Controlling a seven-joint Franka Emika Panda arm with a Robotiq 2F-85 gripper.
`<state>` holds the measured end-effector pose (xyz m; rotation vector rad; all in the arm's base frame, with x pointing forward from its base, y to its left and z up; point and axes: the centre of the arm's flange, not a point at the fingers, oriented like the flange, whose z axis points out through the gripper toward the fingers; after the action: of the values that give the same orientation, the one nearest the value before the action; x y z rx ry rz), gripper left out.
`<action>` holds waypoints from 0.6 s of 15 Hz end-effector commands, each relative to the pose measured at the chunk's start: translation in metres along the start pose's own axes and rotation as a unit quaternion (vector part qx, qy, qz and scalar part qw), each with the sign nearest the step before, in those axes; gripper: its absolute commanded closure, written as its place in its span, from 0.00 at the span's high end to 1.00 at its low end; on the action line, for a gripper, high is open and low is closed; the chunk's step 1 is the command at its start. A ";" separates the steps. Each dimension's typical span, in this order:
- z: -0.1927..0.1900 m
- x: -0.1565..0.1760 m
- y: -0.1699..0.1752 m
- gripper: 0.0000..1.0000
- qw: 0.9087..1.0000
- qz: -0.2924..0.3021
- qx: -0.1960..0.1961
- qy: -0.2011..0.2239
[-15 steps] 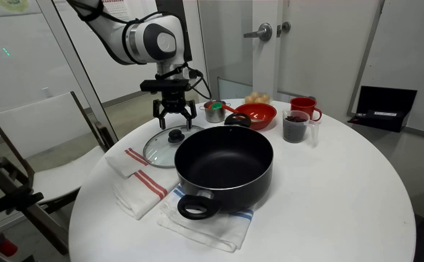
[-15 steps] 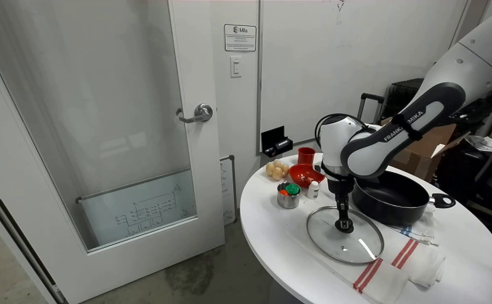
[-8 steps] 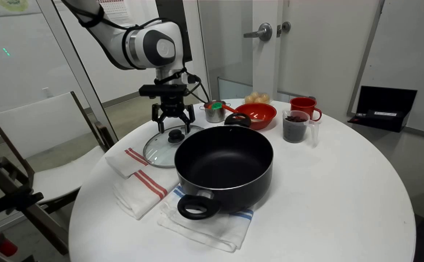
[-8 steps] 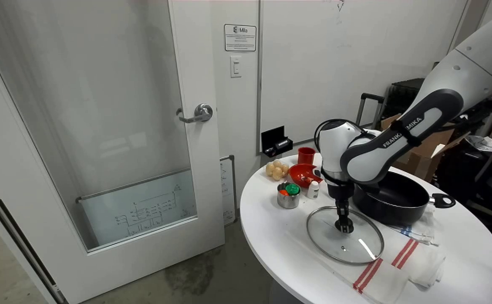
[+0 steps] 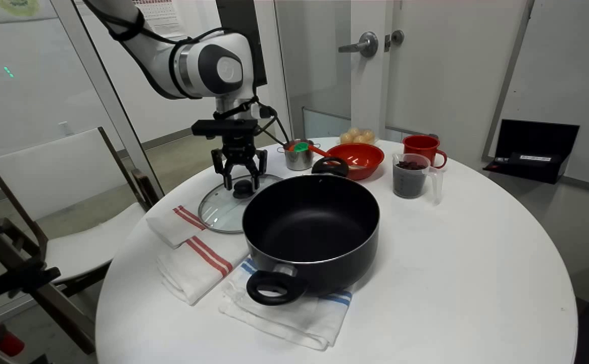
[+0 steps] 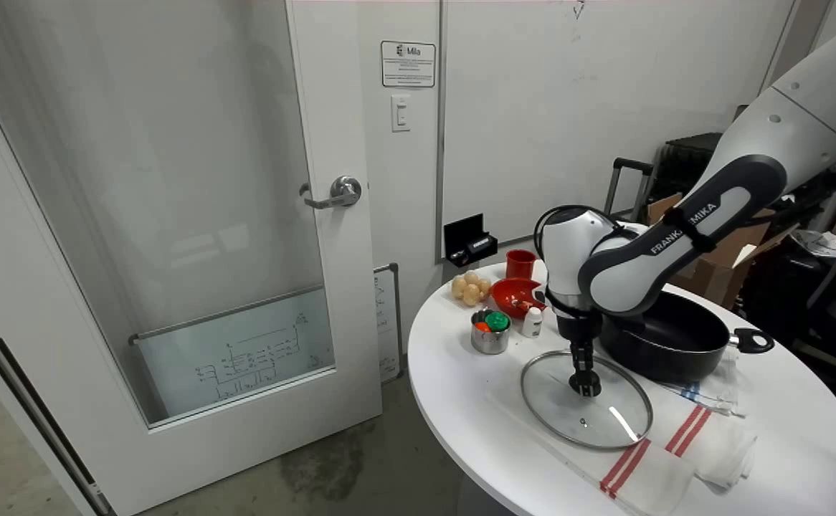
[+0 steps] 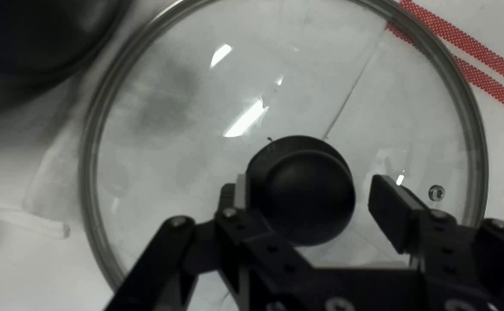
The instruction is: Put the lid on the pot
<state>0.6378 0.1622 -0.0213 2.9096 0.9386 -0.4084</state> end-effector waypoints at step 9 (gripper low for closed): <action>-0.020 -0.002 -0.017 0.26 1.000 0.007 -0.024 0.009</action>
<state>0.6410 0.1652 -0.0157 2.9080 0.9186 -0.3869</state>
